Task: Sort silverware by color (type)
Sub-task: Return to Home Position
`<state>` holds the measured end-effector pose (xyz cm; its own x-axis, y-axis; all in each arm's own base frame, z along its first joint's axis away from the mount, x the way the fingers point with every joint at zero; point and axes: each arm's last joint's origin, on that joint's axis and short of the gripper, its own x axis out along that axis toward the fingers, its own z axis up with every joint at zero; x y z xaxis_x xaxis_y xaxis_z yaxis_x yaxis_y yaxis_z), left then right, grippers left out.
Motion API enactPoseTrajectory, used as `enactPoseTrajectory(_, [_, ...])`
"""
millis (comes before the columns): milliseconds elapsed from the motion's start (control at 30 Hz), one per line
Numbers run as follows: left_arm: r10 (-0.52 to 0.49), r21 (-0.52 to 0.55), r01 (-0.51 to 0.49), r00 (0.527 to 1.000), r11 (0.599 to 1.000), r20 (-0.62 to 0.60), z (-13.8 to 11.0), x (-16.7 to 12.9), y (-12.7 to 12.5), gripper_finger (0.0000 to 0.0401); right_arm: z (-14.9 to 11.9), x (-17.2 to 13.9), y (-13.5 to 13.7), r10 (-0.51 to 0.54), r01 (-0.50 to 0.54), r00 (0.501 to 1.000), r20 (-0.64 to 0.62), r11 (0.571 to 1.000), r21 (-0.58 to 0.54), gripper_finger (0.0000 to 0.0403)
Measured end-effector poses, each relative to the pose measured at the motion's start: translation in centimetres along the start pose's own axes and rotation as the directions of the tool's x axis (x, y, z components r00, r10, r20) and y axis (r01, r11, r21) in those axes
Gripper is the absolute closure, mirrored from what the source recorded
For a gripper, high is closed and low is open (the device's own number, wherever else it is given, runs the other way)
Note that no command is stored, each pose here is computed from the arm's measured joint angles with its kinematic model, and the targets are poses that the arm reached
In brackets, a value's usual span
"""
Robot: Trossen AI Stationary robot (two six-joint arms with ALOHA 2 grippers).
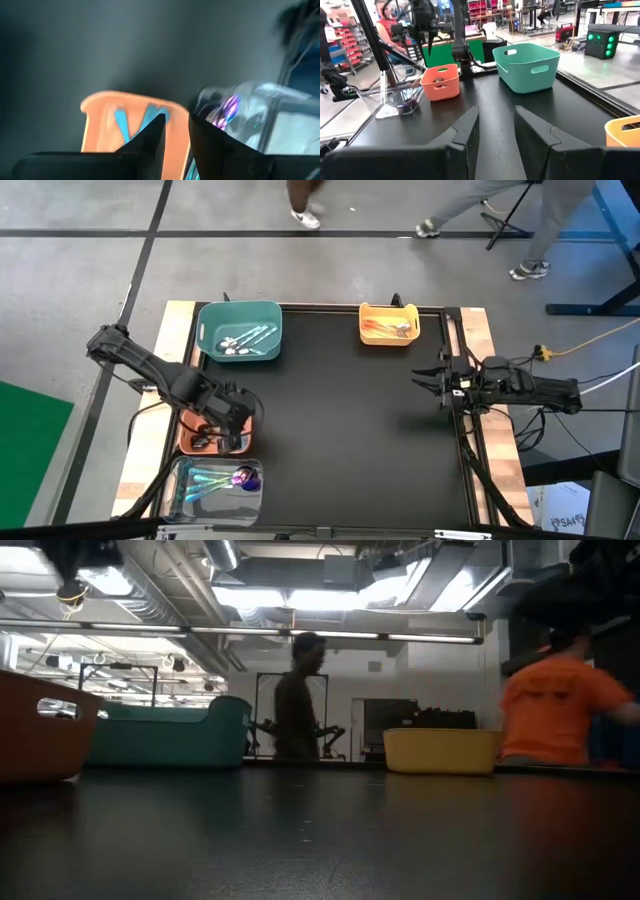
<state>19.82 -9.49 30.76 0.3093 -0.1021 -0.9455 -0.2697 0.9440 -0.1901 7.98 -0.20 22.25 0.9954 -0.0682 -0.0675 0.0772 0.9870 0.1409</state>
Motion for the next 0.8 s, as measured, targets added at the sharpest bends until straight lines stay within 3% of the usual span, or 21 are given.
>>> enactPoseTrajectory(200, [-0.017, -0.014, 0.02, 0.98, 1.0, 0.198, 1.2, -4.3, -0.4, 0.0322, -1.3, 0.7, 0.0, 0.044, -0.041, 0.997, 0.058, 0.998, -0.04, 0.0291])
enactPoseTrajectory(500, [-0.06, 0.01, 0.061, 0.91, 0.998, 0.411, 1.4, -9.9, 0.2, 0.0322, -1.7, 0.7, 0.0, 0.077, -0.066, 0.992, 0.105, 0.992, -0.105, 0.0291])
enactPoseTrajectory(800, [-0.021, 0.065, -0.02, 0.815, 0.998, 0.579, 0.8, -13.0, 1.5, 0.0322, -1.9, 0.7, 0.0, 0.075, -0.061, 0.993, 0.092, 0.988, -0.145, 0.0291])
